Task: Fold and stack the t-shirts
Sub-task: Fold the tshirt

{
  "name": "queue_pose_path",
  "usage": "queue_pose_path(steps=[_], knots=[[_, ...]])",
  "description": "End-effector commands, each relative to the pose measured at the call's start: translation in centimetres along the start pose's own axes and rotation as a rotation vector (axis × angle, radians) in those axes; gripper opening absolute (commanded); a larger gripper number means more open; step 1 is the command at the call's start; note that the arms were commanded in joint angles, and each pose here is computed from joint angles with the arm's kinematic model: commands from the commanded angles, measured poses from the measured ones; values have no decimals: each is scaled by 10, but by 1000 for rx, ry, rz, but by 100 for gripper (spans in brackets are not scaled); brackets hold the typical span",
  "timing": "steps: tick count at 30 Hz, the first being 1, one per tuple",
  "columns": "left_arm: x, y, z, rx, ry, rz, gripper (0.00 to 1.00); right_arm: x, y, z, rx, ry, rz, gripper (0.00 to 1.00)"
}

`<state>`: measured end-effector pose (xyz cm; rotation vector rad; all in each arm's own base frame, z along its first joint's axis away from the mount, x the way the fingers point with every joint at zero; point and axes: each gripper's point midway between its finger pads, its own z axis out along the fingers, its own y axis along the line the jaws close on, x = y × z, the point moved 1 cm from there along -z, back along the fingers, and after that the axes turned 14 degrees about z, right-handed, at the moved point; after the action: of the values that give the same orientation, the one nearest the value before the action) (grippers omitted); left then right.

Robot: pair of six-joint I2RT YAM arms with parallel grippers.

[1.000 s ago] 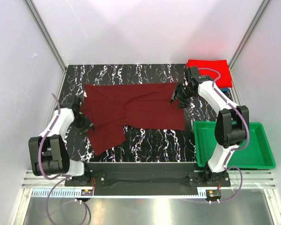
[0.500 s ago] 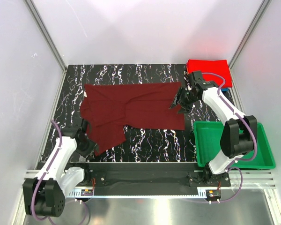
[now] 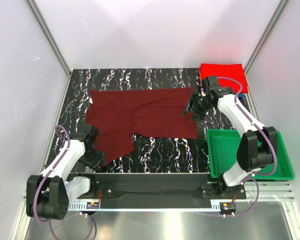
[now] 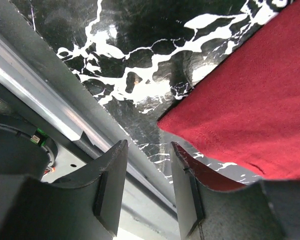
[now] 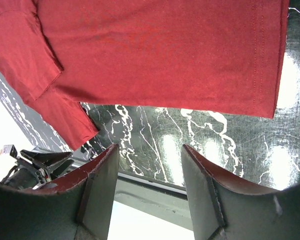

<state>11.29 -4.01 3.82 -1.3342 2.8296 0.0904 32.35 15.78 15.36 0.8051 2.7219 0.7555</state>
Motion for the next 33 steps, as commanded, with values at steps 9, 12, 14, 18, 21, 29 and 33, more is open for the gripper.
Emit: queue_pose_path(steps=[9, 12, 14, 18, 21, 29, 33], knots=[[-20, -2, 14, -25, -126, -63, 44, 5, 10, -29, -52, -58, -11, 60], [-20, -4, 22, -7, -125, -52, 42, 6, 10, -30, -53, -59, -13, 60], [-17, -4, 26, -7, -113, -51, 40, 5, 9, -29, -51, -59, -13, 60], [-15, -5, 30, 3, -106, -58, 38, 6, 7, -28, -43, -58, -18, 60], [-16, -7, 30, 17, -114, -65, 36, 7, 1, -27, -23, -60, -19, 61], [-25, -19, 11, 61, -141, -46, 0, 23, -38, -19, 105, -46, 74, 63], [-40, -36, -20, 130, -196, -31, 0, 26, -67, -11, 208, -78, 124, 61]])
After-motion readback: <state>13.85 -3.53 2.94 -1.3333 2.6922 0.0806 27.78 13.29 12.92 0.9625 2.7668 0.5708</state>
